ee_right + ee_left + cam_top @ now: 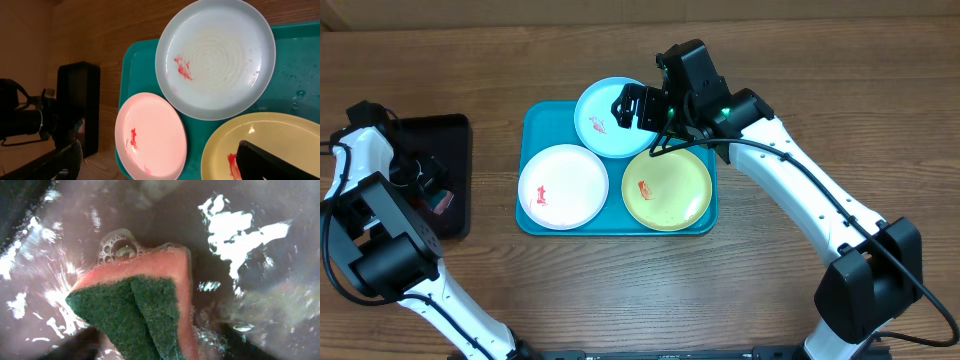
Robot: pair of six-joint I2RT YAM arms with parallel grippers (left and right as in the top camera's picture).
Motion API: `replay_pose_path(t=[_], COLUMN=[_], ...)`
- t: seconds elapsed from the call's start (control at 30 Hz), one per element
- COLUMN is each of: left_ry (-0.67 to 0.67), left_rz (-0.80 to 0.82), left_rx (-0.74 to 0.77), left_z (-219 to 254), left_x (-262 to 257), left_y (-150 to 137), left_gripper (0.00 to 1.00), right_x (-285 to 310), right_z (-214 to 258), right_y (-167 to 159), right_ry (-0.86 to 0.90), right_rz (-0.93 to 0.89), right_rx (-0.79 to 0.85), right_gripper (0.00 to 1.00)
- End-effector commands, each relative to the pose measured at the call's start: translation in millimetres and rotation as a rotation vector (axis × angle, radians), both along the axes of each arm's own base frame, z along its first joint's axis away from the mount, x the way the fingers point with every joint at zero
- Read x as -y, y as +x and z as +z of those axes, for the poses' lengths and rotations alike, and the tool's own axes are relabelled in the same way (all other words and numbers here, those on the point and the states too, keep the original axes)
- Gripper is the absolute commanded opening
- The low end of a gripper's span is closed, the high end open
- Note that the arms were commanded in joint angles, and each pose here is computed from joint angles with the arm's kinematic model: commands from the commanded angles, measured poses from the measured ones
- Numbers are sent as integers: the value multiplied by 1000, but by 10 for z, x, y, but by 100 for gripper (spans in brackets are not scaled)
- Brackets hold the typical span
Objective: Clean dirty plates on tray and stack at the side
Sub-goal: 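Lift the sponge with the left gripper and carry it toward the white plate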
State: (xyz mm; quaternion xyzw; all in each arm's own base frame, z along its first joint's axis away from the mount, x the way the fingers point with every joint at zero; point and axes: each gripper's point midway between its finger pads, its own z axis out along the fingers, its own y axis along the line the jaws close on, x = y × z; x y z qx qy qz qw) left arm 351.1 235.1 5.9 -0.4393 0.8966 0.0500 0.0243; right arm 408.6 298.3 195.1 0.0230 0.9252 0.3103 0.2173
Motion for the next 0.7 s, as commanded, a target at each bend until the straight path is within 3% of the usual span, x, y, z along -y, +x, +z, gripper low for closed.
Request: replay_pose_path(t=[0.0, 0.1, 0.17, 0.4, 0.67], left_ry=[11, 2, -4, -7, -36], left_rz=[-14, -13, -13, -13, -38], left_rx=[-36, -50, -59, -22, 227], left_z=[-57, -33, 28, 721, 1898], left_x=[-31, -14, -8, -73, 41], left_y=[-31, -58, -66, 111, 463], left_gripper=[44, 25, 4, 4, 4], right_x=[-23, -27, -28, -29, -29], right_z=[154, 161, 163, 165, 164], right_y=[29, 35, 38, 39, 38], right_ry=[12, 14, 15, 15, 15], right_rz=[-1, -1, -1, -1, -1], right_rx=[39, 43, 44, 45, 45], right_gripper=[100, 100, 100, 100, 100])
